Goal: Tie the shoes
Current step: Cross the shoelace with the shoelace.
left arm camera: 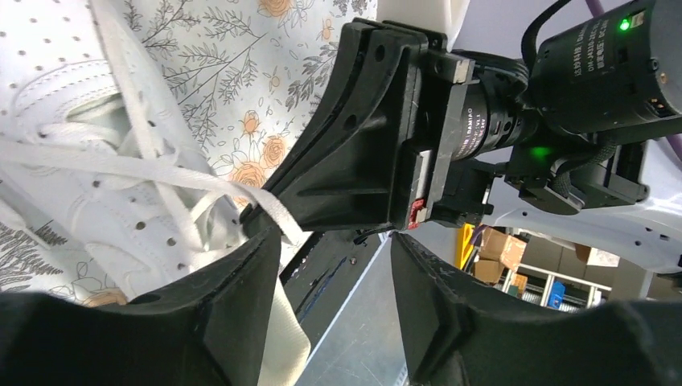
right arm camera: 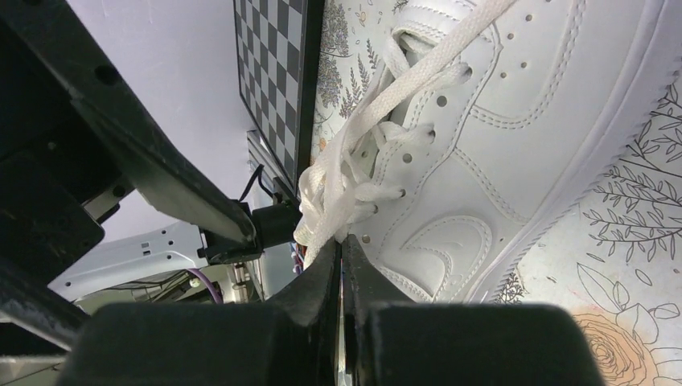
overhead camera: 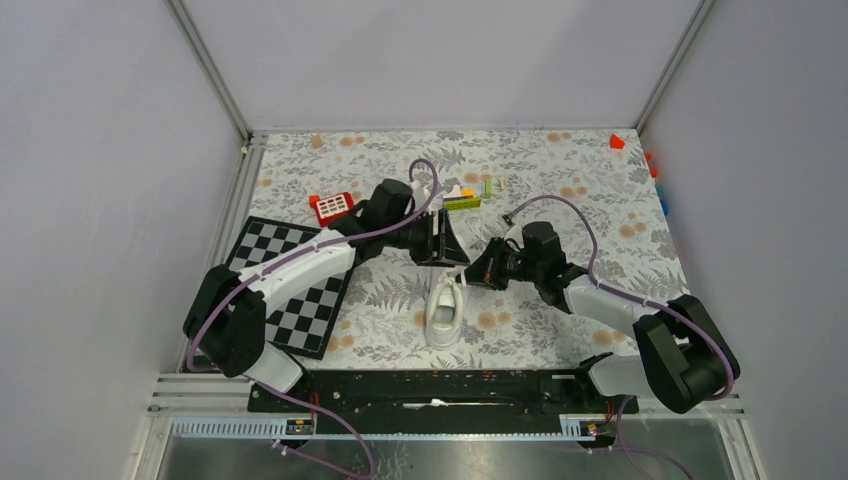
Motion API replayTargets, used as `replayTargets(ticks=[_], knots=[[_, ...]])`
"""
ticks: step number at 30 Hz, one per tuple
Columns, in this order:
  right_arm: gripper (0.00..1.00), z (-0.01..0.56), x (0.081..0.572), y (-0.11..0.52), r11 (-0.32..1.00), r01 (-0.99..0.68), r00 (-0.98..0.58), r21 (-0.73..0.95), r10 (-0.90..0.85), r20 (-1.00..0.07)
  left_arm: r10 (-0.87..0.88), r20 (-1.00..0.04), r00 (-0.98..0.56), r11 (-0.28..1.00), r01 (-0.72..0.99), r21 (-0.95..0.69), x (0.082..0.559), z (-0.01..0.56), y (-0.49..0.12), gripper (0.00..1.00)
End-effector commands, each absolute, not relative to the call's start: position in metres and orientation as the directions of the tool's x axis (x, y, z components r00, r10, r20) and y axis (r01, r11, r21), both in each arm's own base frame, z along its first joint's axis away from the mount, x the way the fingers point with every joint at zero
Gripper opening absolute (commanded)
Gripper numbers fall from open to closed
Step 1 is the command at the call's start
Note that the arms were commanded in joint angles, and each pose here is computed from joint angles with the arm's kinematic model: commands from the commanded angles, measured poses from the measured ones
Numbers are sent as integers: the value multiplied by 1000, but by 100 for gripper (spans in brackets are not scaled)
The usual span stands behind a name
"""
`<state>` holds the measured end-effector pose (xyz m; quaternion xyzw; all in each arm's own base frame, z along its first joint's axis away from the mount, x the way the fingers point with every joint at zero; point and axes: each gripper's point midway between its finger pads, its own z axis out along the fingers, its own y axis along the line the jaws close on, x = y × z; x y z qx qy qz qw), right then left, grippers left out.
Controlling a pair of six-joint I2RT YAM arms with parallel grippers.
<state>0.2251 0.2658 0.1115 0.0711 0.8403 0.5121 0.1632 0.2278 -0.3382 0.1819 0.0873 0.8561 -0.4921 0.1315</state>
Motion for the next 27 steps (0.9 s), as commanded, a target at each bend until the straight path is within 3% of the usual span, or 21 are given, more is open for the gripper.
replayTargets(ticks=[1, 16, 19, 24, 27], knots=[[0, 134, 234, 271, 451, -119, -922, 885, 281, -267, 2, -336, -942, 556, 280, -783, 235, 179, -345, 53], [0, 143, 237, 274, 439, -131, -921, 889, 278, -274, 15, -289, -957, 563, 247, -789, 234, 163, -359, 41], [0, 144, 237, 274, 437, -133, -921, 889, 277, -274, 14, -283, -959, 565, 241, -789, 234, 160, -360, 31], [0, 142, 236, 274, 443, -129, -922, 887, 276, -272, 10, -283, -959, 576, 237, -783, 234, 160, -358, 1], [0, 139, 237, 273, 450, -119, -920, 885, 285, -269, 9, -296, -955, 581, 245, -776, 232, 165, -354, 0]])
